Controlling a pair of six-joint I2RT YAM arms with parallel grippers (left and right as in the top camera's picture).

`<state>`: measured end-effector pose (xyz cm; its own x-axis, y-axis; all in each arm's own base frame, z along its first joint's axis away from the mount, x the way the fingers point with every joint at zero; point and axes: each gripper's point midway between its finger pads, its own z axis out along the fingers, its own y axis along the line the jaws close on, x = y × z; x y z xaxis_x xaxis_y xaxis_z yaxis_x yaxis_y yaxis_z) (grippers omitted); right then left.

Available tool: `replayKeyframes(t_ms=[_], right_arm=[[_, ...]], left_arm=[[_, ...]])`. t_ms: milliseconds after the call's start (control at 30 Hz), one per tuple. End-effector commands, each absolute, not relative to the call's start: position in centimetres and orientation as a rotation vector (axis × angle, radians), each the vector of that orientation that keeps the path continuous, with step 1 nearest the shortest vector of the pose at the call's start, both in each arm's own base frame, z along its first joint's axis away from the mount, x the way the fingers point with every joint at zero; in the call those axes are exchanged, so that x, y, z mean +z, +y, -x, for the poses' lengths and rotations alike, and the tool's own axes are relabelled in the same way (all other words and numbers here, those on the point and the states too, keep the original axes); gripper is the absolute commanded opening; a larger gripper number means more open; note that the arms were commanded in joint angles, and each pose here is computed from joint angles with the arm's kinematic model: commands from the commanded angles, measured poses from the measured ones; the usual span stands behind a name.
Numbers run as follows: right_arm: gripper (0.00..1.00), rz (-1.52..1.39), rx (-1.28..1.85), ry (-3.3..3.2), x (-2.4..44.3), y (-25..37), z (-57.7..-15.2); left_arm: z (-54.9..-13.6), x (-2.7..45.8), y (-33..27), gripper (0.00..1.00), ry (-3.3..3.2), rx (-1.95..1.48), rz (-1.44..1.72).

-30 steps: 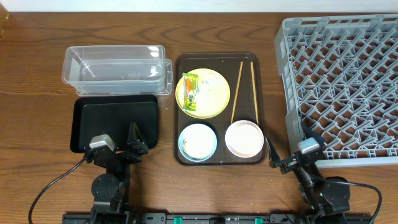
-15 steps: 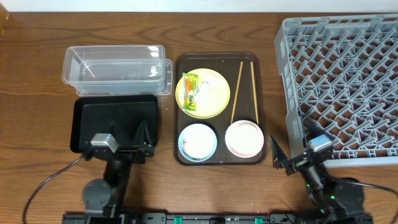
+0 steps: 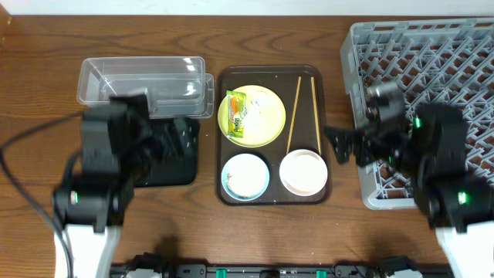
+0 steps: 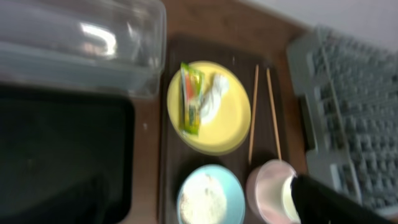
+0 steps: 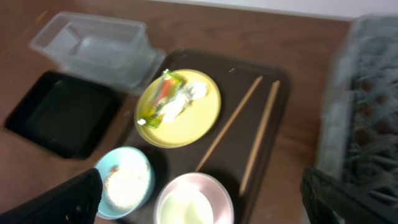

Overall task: Sort waste into correct bins and load items into the dishwasher rack
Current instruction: 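Reach the left gripper to the yellow plate and grasp the tissue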

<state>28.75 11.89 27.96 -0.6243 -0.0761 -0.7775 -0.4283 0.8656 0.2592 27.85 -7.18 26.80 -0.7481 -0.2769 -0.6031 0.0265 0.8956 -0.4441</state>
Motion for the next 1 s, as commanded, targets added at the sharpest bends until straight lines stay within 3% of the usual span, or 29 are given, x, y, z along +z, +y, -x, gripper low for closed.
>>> replayKeyframes(t_ms=[0, 233, 333, 533, 800, 967], right_arm=[[0.99, 0.401, 0.679, 2.24, 29.0, 13.5, -29.2], [0.99, 0.377, 0.684, 2.328, 27.4, 13.5, -30.1], [0.99, 0.223, 0.603, 2.359, 27.1, 11.5, -31.0], [0.99, -0.021, 0.55, 2.381, 26.8, 8.6, -32.1], [0.99, -0.049, 0.551, 2.393, 26.5, 8.3, -32.0], [0.99, -0.045, 0.578, 2.417, 26.2, 8.6, -31.4]], left_arm=[[-29.1, 28.8, -8.5, 0.95, 2.378, -0.662, 0.141], [-31.1, 28.6, -11.7, 0.95, 2.375, -0.866, 0.043], [-30.7, 27.0, -13.1, 0.88, 2.449, -0.874, 0.012], [-30.9, 22.2, -14.9, 0.85, 2.603, -0.544, -0.072], [-36.3, 15.6, -19.4, 0.86, 2.552, -0.165, -0.347], [-39.7, 11.0, -20.6, 0.84, 2.563, -0.171, -0.323]])
